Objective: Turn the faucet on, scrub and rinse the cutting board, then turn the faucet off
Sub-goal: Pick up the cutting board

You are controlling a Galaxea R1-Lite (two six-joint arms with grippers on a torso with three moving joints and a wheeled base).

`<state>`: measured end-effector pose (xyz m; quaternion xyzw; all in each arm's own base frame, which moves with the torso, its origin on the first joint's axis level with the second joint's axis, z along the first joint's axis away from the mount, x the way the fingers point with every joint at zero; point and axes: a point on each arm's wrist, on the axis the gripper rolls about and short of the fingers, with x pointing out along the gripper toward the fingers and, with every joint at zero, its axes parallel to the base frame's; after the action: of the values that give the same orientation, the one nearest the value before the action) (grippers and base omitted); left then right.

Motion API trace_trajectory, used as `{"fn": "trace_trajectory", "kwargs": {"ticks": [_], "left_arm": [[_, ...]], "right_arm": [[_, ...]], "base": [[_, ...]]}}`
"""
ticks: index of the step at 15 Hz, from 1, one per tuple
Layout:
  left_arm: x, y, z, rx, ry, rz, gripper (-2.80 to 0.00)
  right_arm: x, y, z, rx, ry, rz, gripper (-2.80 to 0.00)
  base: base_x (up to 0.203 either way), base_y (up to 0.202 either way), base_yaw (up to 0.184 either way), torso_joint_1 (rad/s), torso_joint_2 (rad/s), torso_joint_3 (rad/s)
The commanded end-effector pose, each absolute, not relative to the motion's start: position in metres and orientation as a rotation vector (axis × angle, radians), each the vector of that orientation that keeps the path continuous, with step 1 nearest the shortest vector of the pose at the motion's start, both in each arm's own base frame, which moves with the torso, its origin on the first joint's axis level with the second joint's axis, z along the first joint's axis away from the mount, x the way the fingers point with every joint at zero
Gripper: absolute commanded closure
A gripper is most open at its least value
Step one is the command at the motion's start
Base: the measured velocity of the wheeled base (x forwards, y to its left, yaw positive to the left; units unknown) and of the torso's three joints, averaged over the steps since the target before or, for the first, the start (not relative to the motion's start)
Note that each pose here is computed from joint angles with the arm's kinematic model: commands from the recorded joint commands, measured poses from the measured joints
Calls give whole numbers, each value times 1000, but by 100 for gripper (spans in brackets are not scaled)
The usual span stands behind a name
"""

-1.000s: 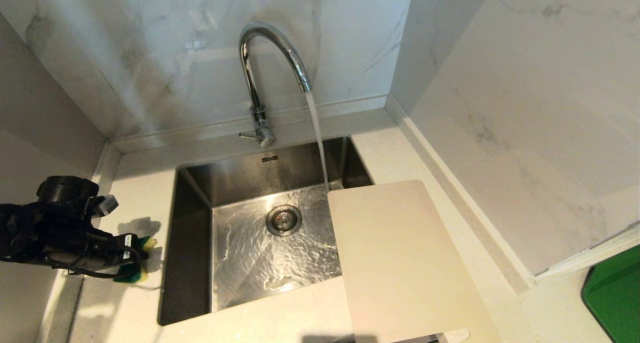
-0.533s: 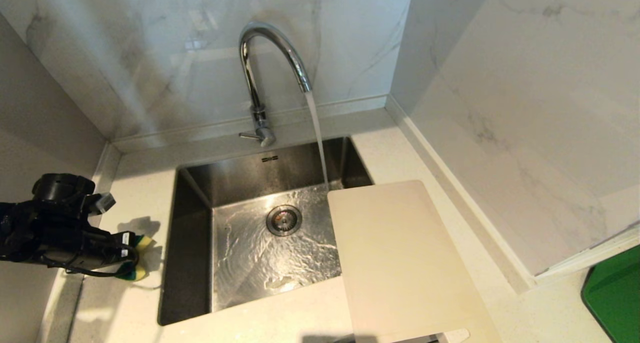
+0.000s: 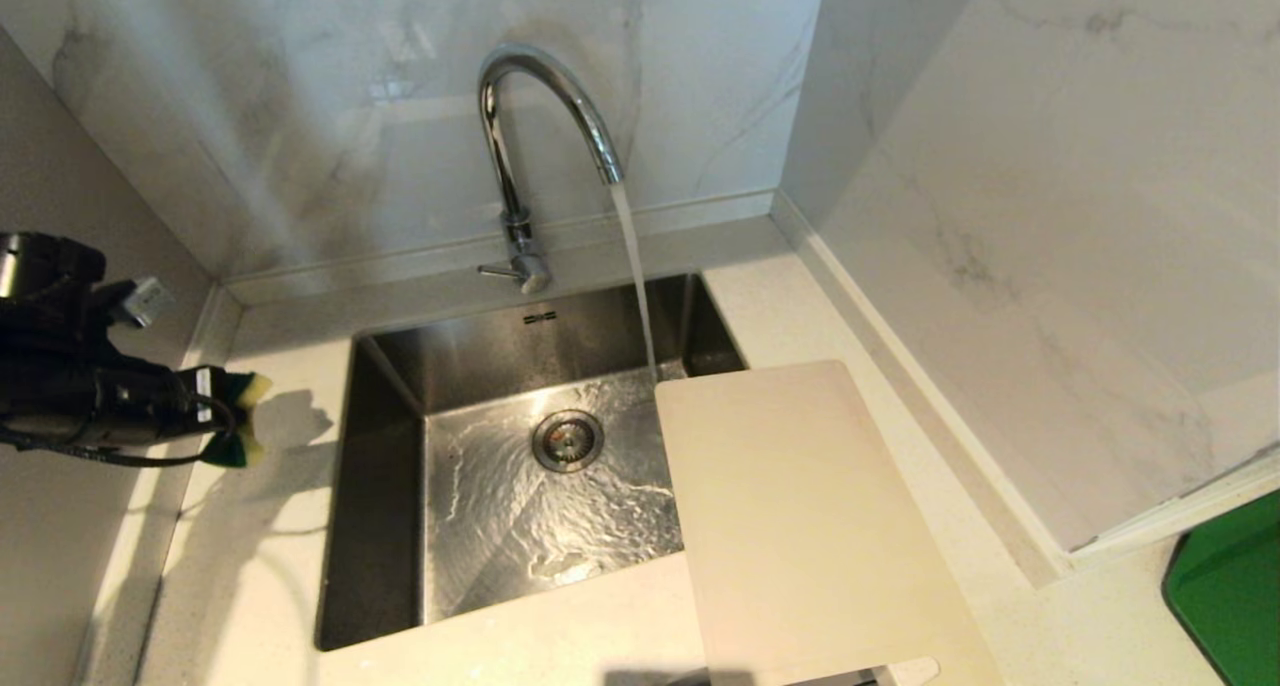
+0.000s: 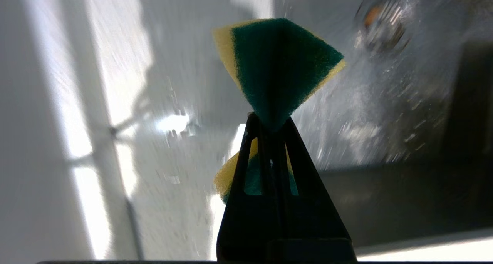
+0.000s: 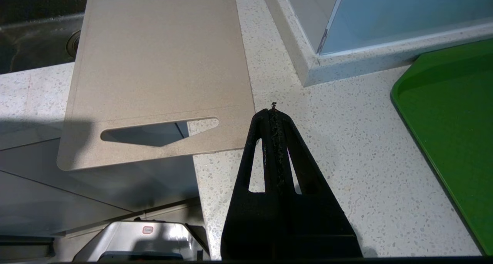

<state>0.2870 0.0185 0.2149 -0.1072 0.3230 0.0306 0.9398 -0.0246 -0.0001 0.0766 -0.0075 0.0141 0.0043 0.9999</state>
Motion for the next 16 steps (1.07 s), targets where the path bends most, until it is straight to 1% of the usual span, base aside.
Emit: {"fn": "trace_trajectory", "kwargs": {"ticks": [1, 3, 8, 14, 16], "left_arm": [[266, 18, 271, -207, 496, 53, 0], [242, 17, 308, -198, 376, 47, 0], [173, 13, 356, -148, 158, 31, 0], [87, 7, 383, -126, -58, 25, 0], [58, 4, 382, -123, -81, 24, 0]], "right_arm": [[-25, 0, 77, -15, 28, 9, 0], [-25, 0, 77, -15, 29, 9, 0], [-25, 0, 77, -15, 28, 9, 0], [-25, 0, 77, -15, 28, 9, 0], [-25, 0, 76, -15, 29, 9, 0]], "base": [[0, 0, 0, 0, 0, 0], [0, 0, 0, 0, 0, 0], [0, 0, 0, 0, 0, 0], [0, 0, 0, 0, 0, 0], [0, 0, 0, 0, 0, 0]]}}
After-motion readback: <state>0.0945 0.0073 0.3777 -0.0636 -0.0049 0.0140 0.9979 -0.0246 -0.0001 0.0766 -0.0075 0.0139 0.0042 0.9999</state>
